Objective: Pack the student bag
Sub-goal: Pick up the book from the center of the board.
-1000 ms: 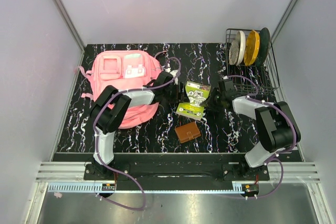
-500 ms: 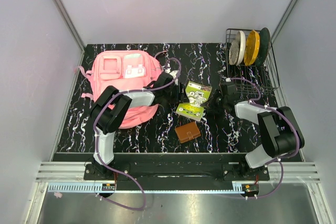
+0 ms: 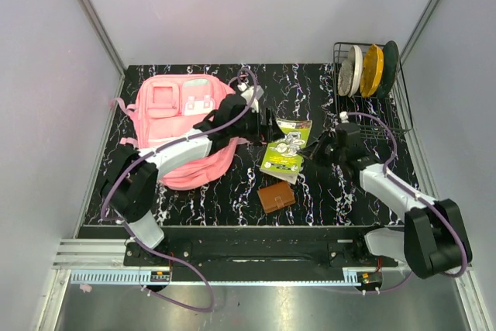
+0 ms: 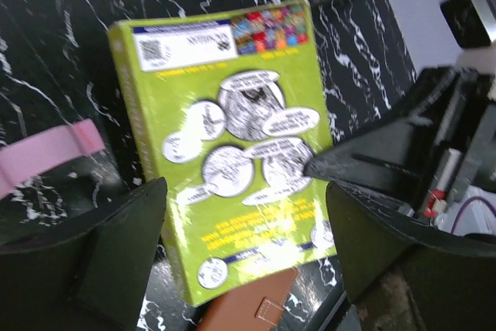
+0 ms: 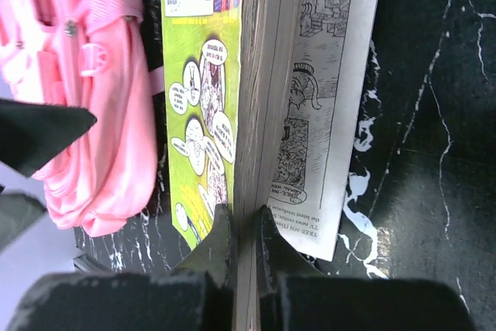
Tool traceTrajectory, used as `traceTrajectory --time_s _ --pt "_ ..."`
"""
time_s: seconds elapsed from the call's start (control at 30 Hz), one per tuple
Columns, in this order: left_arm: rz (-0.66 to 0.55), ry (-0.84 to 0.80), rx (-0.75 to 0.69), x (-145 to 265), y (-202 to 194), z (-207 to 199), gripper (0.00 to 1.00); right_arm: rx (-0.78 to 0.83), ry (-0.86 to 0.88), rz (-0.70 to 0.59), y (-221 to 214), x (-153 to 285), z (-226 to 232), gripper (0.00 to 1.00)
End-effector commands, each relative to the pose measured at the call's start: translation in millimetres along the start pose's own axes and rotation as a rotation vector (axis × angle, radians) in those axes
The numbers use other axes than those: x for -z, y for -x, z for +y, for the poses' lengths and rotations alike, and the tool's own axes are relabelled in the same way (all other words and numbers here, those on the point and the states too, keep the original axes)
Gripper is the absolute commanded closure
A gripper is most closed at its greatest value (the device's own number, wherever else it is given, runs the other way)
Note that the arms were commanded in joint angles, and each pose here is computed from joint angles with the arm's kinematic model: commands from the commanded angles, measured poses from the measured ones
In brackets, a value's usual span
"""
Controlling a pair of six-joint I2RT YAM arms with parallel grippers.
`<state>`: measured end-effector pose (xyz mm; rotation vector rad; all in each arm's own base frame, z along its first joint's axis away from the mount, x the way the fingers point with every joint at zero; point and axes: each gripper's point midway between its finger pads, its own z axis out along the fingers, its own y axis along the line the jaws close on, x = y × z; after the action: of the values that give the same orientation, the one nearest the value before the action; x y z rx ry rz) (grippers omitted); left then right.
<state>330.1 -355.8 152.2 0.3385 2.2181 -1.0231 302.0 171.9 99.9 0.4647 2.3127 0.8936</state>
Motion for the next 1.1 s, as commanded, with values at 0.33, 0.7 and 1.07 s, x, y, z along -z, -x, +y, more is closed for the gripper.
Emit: traceTrajectory --time_s 0.33,0.7,1.07 --pt "-0.089 -0.173 0.02 9 38 -21 0.09 0.15 0.395 -0.106 10 67 86 1.0" --pt "-0.059 -0.348 0.042 5 31 -43 0.12 0.199 0.554 -0.094 -1 82 106 1.0" --pt "-0.095 -0.14 0.047 12 32 -2 0.12 0.184 0.509 -0.141 6 86 101 1.0"
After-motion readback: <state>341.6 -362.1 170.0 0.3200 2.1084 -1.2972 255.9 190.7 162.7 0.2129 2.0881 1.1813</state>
